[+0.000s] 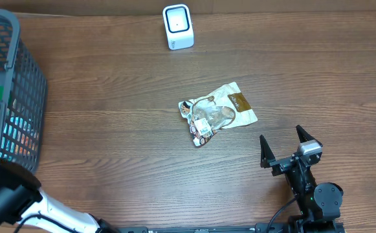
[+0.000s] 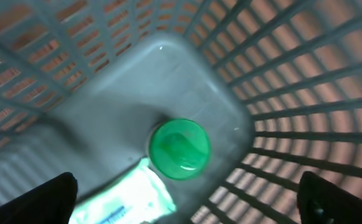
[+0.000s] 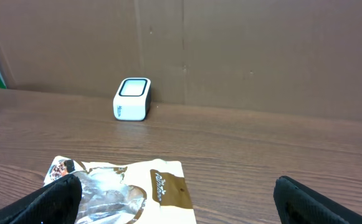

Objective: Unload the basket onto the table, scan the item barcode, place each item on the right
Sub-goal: 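Reach the left gripper into the basket and grasp the green-lidded jar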

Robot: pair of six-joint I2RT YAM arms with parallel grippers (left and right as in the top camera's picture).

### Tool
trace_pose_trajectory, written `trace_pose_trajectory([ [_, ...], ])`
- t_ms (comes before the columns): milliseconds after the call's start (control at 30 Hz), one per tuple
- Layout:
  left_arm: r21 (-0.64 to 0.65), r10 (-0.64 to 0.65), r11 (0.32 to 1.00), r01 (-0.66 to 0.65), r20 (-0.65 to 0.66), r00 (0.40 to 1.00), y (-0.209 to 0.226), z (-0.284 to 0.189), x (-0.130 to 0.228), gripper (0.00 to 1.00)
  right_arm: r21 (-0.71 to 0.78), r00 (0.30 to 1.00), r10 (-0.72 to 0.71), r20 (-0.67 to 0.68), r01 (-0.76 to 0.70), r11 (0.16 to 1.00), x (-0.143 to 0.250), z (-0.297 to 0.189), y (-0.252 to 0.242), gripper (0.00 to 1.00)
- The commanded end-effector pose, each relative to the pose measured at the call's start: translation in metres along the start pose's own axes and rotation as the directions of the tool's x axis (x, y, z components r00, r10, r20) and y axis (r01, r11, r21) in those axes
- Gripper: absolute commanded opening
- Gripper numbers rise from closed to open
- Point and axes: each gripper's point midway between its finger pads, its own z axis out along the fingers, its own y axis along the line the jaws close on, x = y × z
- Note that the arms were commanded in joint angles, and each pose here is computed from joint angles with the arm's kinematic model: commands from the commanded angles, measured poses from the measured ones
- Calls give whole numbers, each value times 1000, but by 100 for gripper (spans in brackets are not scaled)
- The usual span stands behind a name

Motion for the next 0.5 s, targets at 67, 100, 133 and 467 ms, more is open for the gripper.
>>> trace_pose_trajectory([
  [67,-145,143,978,-152,-65,988,7,48,11,98,-1,1000,3,7,-3,1000,1,0,0,100],
  [100,-141,158,976,-167,-76,985,4,57,14,98,-1,1000,3,7,-3,1000,1,0,0,100],
  [133,-137,176,973,-187,-86,981,1,66,16,98,-1,1000,3,7,-3,1000,1,0,0,100],
  [467,-142,313,932,-332,-143,939,-28,124,37,100,-1,1000,3,7,-3,1000,1,0,0,100],
])
